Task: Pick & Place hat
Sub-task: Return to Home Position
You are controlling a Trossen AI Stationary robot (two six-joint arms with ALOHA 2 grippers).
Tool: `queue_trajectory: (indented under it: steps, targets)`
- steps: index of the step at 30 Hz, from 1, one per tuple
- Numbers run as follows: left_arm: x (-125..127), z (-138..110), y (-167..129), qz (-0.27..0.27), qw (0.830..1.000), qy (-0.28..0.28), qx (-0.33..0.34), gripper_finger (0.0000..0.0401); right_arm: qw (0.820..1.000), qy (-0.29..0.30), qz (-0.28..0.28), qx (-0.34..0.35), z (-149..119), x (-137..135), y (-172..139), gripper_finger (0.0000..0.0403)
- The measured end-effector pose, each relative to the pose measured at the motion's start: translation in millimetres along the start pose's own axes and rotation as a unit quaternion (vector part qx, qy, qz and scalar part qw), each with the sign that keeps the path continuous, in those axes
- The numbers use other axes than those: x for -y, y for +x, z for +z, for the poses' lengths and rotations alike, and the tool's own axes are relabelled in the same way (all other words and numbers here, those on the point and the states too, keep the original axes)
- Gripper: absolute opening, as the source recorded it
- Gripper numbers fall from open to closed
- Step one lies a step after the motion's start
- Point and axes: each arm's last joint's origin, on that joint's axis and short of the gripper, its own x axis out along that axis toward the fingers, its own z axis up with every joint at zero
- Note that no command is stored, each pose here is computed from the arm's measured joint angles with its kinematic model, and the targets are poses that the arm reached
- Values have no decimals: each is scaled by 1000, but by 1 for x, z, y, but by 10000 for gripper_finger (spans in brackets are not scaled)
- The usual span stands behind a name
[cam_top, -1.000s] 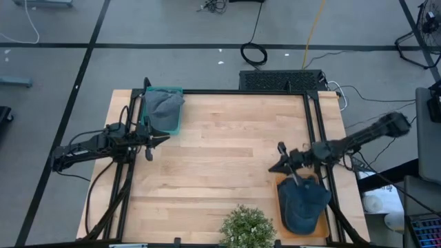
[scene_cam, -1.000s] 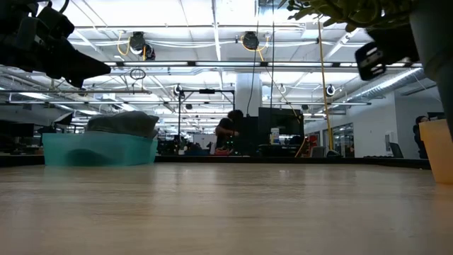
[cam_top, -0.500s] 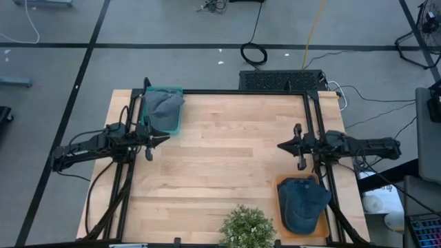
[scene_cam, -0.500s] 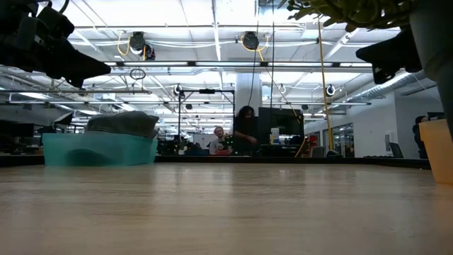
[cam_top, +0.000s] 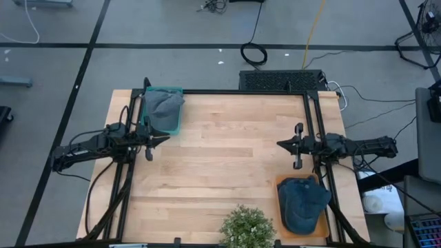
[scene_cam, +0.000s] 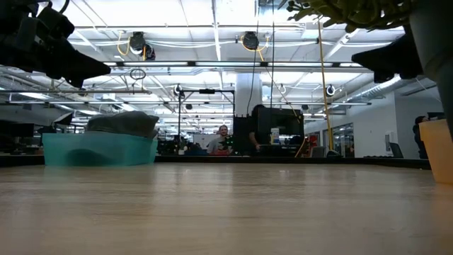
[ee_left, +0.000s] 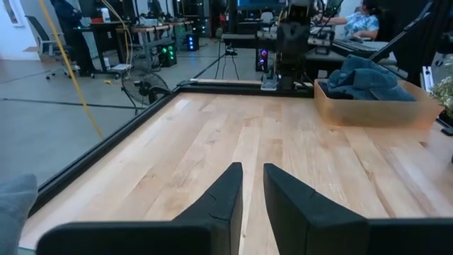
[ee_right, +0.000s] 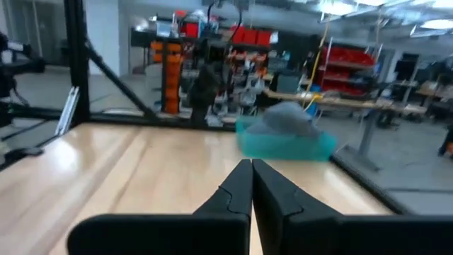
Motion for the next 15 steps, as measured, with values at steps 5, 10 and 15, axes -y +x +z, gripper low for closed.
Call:
queue_trajectory:
  steps: [5,10,15]
  targets:
    - [0,0,0,0,1000,0,-1,67,1000,-6,-11,-8,-2,1,0,0]
    - [0,0,0,0,1000,0,-1,67,999,42,-13,-8,-2,1,0,0]
    - [0,0,0,0,1000,0,-1,67,999,44,-13,-7,-2,1,0,0]
